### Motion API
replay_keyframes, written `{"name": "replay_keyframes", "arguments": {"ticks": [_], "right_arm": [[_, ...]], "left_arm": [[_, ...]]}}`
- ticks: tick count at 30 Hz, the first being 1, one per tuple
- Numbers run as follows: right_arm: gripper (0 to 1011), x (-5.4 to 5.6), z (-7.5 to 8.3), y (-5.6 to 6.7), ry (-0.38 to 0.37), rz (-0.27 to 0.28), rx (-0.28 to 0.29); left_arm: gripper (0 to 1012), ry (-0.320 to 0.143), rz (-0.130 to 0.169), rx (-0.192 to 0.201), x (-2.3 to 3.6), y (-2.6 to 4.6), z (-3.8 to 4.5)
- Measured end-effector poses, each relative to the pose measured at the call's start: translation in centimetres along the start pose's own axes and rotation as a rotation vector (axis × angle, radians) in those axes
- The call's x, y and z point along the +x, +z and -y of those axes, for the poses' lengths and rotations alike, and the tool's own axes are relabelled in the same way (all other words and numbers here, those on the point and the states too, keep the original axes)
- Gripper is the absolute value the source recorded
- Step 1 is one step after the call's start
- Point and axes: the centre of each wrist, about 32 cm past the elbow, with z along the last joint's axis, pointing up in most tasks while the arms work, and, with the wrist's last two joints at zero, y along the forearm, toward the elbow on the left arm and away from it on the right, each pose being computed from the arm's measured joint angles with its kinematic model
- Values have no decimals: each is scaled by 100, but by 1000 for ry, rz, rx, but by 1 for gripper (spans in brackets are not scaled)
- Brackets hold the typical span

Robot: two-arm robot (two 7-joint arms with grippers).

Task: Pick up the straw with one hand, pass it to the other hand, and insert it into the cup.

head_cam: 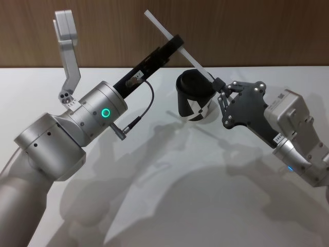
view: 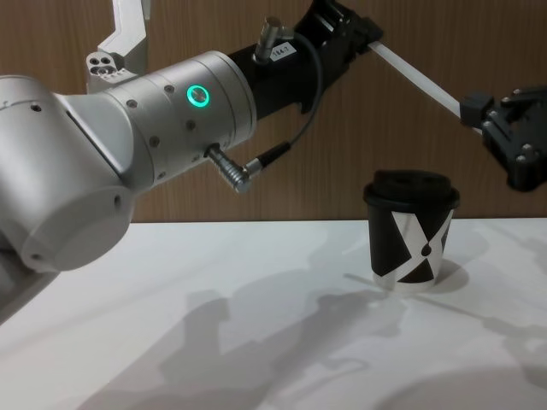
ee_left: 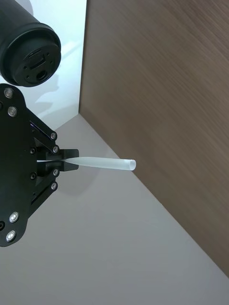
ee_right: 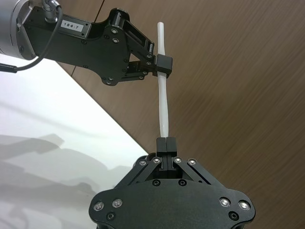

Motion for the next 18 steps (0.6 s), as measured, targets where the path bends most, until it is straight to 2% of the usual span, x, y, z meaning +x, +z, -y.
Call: {"name": "replay_keyframes", "arguments": {"ticks": [4, 10, 11, 18], "right_arm": [[15, 0, 0, 0, 0, 0, 0], [181, 0, 0, 0, 0, 0, 0], [181, 0, 0, 0, 0, 0, 0], [399, 0, 0, 0, 0, 0, 0]], "left_arm": [[19, 0, 0, 0, 0, 0, 0], [19, 0, 0, 0, 0, 0, 0], [19, 0, 0, 0, 0, 0, 0], [19, 1, 7, 0, 0, -2, 0]]}}
